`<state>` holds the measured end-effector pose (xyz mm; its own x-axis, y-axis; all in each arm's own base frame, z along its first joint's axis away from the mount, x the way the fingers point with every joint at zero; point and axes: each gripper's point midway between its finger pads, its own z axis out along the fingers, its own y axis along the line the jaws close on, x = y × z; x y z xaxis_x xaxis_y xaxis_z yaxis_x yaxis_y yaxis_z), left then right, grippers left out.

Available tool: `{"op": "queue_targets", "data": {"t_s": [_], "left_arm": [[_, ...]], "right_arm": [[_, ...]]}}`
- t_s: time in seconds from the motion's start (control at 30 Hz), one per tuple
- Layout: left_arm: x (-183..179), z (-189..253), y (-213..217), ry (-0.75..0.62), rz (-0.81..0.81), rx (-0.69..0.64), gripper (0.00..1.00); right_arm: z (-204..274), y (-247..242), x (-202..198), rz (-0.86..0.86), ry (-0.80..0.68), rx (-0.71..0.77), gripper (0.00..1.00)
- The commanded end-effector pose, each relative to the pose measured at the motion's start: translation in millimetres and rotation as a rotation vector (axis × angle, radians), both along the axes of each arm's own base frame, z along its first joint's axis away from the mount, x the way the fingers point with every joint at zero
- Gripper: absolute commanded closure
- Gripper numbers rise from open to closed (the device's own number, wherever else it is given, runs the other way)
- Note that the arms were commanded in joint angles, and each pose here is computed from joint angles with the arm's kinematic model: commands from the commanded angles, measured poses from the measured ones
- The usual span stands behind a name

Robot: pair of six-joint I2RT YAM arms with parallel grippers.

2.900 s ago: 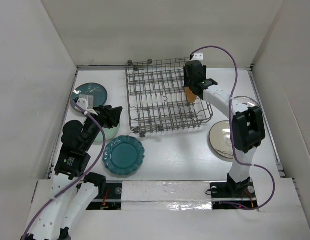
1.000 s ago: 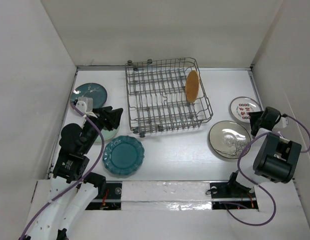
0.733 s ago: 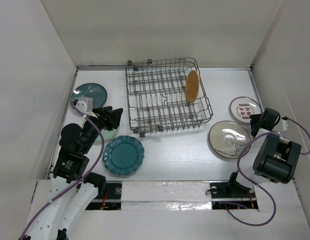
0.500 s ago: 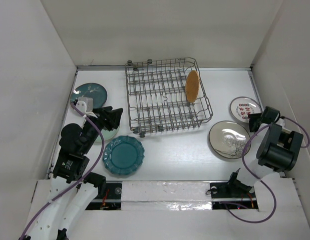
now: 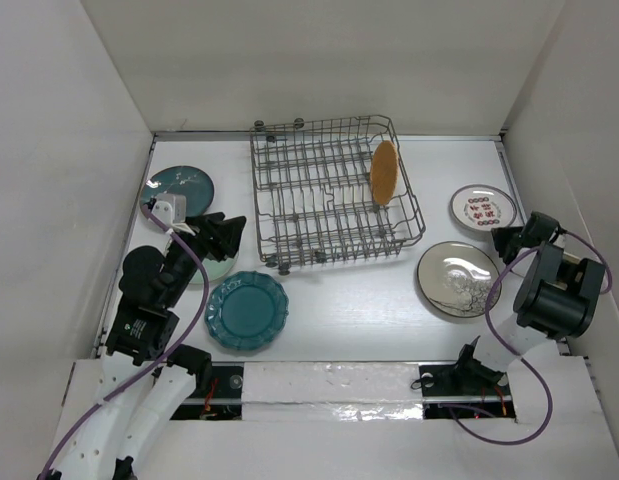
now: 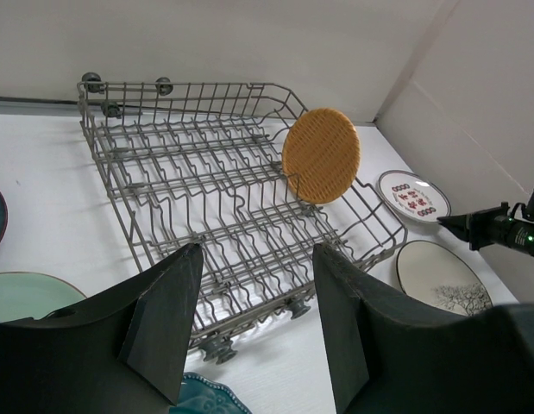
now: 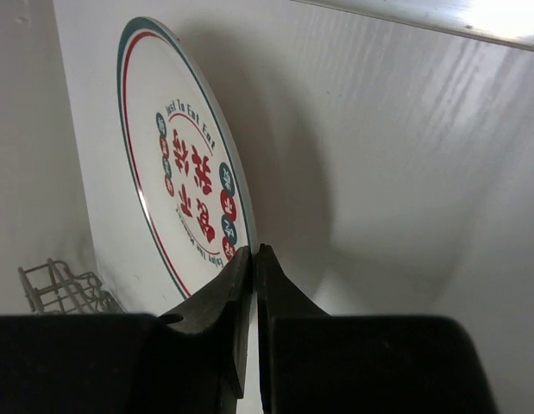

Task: Load the plates into the dish rack

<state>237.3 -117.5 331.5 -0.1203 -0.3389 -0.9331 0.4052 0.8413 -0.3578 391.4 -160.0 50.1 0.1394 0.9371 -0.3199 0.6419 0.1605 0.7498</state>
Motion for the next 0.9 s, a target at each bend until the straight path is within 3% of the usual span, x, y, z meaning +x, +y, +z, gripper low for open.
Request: {"op": "queue_targets", "data": {"t_s": [0.0, 0.17, 0.27, 0.4, 0.53, 0.87], "left_arm": [[3, 5, -3, -0.02, -0.007, -0.011, 0.49], [4, 3, -4, -0.018, -0.01, -0.01, 0.5], [5, 3, -3, -0.015, -0.005, -0.009, 0.49], [6, 2, -2, -0.011, 0.004, -0.007, 0.49], [7, 0, -1, -0.006, 0.01, -0.003, 0.49], [10, -3, -2, 0.007, 0.012, 0.003, 0.49]], "right_arm": [[54, 0, 7, -0.013, -0.155, -0.122, 1.0], [156, 3, 14, -0.057, -0.299, -0.335, 1.0], [244, 21, 19, -0.054, -0.401, -0.502, 1.0], [325, 74, 28, 0.049, -0.461, -0.724, 1.0], [353, 160, 49, 0.268, -0.463, -0.849, 1.0], [332, 259, 88, 0.477, -0.23, -1.096, 1.0]]}}
